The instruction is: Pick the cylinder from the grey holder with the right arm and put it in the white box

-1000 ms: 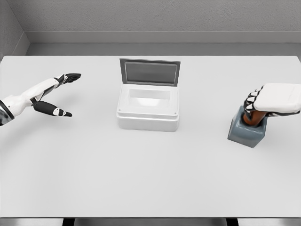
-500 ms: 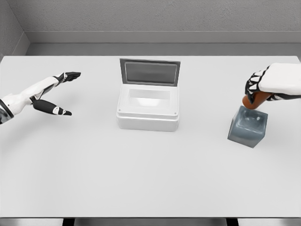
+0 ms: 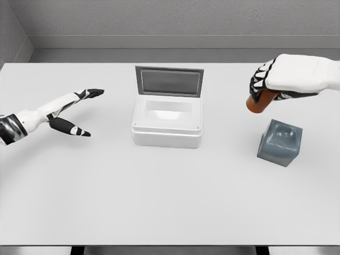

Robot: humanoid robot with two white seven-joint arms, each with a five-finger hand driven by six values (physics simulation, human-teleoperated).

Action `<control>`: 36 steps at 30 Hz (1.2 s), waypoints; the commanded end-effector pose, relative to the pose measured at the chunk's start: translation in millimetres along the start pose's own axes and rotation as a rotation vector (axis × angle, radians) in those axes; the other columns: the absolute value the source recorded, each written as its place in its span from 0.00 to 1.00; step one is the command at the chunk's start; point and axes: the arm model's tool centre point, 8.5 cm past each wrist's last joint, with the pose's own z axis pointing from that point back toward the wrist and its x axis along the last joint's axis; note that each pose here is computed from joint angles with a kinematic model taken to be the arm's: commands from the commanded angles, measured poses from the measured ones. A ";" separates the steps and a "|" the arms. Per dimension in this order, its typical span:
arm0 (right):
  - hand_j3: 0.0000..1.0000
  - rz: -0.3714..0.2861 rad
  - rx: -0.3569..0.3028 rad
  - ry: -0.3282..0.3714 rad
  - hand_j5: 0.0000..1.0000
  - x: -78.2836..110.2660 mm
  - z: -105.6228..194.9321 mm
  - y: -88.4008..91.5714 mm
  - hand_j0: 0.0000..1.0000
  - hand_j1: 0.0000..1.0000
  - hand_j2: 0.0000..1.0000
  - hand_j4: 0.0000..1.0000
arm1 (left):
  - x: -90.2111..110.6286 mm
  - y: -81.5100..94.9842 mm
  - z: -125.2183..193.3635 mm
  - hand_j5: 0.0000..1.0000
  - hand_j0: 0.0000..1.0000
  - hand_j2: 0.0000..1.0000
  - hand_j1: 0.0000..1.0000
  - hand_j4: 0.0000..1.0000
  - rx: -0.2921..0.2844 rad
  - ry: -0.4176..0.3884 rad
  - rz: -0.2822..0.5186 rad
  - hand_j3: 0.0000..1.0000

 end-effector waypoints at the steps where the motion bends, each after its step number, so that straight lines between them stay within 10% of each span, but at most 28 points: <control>1: 0.44 -0.006 -0.023 -0.024 0.44 3.7 -10.3 -2.7 0.44 0.44 0.44 0.44 | 0.3 -0.6 -1.0 1.00 1.00 1.00 1.00 1.00 0.003 -0.003 0.007 1.00; 20: 0.44 0.039 -0.176 -0.205 0.44 35.1 -86.7 -51.1 0.44 0.44 0.44 0.44 | -36.5 -3.0 47.4 1.00 1.00 1.00 1.00 1.00 0.027 0.139 0.033 1.00; 36: 0.44 -0.035 -0.111 -0.197 0.44 19.6 -125.8 -30.0 0.44 0.44 0.44 0.44 | -37.1 -5.2 47.0 1.00 1.00 1.00 1.00 1.00 0.022 0.140 0.033 1.00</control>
